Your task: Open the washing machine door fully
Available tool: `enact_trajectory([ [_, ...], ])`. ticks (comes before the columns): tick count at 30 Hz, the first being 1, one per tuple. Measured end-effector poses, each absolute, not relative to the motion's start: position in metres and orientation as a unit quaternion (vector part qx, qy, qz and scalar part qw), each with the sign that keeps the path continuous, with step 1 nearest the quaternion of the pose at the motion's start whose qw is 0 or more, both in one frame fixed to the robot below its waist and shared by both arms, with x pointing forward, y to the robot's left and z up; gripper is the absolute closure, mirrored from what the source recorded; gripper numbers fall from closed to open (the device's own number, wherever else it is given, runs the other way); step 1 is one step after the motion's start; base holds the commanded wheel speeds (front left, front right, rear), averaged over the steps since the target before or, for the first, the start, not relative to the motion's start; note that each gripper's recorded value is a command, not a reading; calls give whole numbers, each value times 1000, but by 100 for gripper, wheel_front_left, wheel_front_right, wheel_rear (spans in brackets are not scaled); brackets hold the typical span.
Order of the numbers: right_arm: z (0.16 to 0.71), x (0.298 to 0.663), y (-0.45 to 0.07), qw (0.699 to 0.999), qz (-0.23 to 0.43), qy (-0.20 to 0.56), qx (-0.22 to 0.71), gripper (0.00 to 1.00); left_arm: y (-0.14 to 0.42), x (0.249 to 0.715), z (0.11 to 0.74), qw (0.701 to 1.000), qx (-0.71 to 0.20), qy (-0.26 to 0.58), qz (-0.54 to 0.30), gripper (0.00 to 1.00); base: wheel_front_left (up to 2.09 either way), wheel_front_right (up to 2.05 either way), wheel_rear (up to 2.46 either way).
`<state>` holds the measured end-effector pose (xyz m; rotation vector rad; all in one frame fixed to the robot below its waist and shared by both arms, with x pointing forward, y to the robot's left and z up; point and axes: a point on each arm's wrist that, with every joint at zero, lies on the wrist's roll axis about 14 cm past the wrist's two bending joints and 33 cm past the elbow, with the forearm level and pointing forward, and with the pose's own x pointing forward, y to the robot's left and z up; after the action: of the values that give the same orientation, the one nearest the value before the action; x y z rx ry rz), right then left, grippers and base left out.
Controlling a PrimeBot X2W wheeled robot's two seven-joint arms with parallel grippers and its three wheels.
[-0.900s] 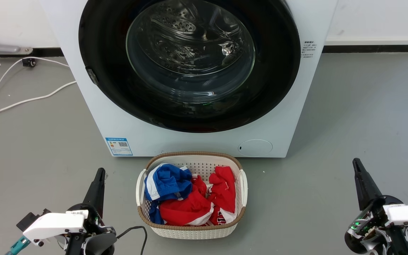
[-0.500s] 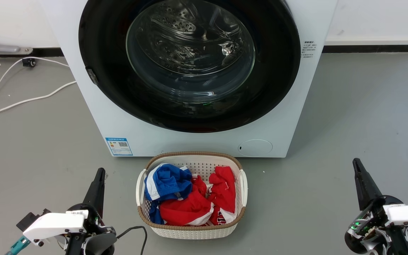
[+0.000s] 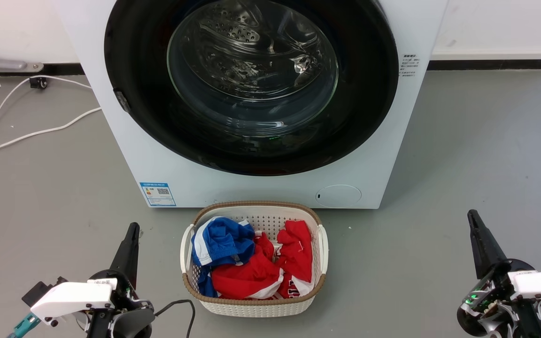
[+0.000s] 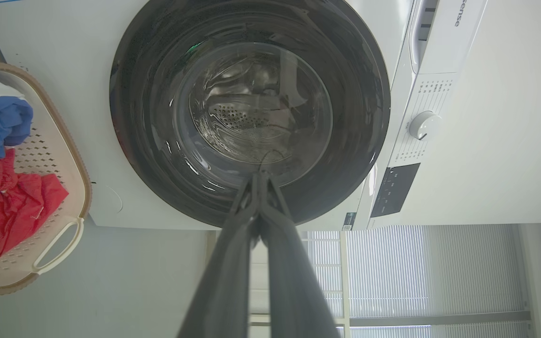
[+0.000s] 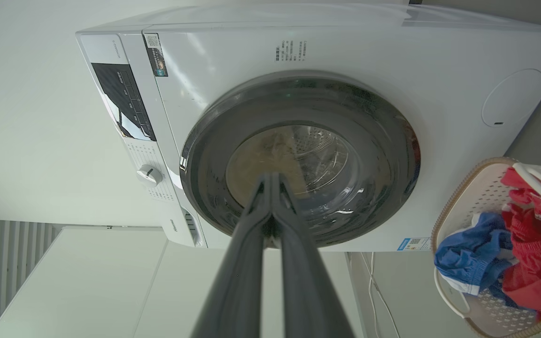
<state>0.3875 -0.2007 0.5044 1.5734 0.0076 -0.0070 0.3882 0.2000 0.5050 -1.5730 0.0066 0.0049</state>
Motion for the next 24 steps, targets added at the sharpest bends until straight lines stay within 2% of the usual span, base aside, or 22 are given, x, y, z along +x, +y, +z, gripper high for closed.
enact_trajectory([
  [13,504,387,-201,706,-3,3,708,100,200,388,505,706,-708,3,2,100,0,0,0],
  [14,503,387,-201,706,-5,5,708,0,200,388,504,706,-708,5,4,0,0,0,0],
  [19,474,373,-202,705,-41,30,708,0,200,375,477,704,-708,29,35,0,0,0,0],
  [24,480,374,-205,731,-41,20,681,0,204,376,481,722,-691,18,39,0,0,0,0],
])
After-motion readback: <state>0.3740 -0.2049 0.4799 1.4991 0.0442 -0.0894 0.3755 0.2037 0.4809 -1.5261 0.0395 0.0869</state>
